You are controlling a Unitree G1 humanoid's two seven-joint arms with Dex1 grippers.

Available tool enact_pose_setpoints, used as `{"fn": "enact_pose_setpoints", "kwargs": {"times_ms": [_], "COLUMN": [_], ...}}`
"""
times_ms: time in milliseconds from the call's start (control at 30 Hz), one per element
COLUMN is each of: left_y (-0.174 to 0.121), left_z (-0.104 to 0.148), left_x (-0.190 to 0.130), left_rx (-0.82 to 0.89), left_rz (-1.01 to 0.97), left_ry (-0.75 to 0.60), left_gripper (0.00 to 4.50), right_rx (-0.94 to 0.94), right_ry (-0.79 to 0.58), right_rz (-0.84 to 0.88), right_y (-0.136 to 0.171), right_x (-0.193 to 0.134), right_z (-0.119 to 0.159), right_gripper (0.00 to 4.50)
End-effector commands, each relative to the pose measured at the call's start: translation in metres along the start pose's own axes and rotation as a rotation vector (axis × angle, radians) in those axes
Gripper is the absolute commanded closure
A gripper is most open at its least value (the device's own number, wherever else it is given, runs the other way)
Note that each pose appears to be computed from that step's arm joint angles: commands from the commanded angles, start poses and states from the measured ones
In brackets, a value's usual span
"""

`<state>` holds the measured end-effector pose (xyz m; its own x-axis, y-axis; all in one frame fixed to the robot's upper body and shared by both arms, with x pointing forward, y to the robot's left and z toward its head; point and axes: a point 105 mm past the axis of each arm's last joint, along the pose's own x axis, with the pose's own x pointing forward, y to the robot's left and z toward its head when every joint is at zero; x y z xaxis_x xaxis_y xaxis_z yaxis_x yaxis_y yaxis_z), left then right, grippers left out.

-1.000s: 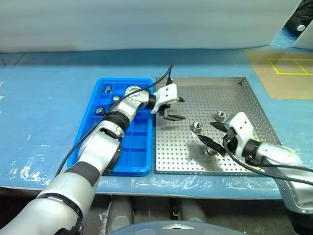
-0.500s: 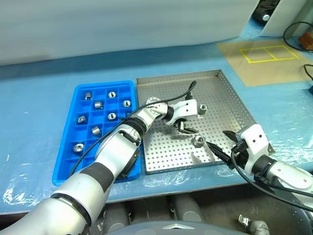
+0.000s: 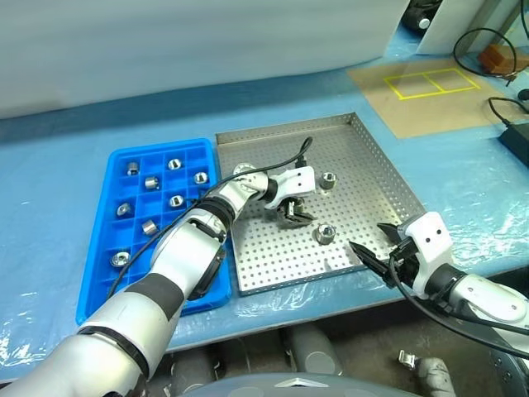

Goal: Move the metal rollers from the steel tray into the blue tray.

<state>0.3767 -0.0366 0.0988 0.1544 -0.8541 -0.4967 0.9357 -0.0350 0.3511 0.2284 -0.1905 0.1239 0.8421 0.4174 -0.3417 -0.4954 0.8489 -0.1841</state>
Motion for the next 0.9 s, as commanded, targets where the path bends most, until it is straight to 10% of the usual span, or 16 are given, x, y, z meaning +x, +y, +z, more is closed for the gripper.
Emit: {"fn": "enact_pose_setpoints", "kwargs": {"times_ms": [33, 333, 700, 900], "left_y": [0.005, 0.002, -0.002, 0.001], "left_z": [0.000, -0.006, -0.008, 0.000], "left_x": [-0.007, -0.002, -0.002, -0.003], "left_rx": [0.007, -0.012, -0.034, -0.042], "left_rz": [0.008, 0.032, 0.015, 0.015], "left_ry": [0.005, 0.014, 0.000, -0.042], "left_gripper": [0.71, 0.71, 2.78, 2.78], "right_rx": [-0.029, -0.047, -0.054, -0.057], "right_ry": [-0.023, -0.018, -0.020, -0.025], "right_rz": [0.002, 0.010, 0.017, 0.024], "right_y": [-0.001, -0.001, 0.000, 0.001], "right_x": [0.002, 0.005, 0.008, 0.011], "right_z": [0.006, 0.007, 0.008, 0.009], "right_gripper": [0.82, 0.82, 0.82, 0.82]}}
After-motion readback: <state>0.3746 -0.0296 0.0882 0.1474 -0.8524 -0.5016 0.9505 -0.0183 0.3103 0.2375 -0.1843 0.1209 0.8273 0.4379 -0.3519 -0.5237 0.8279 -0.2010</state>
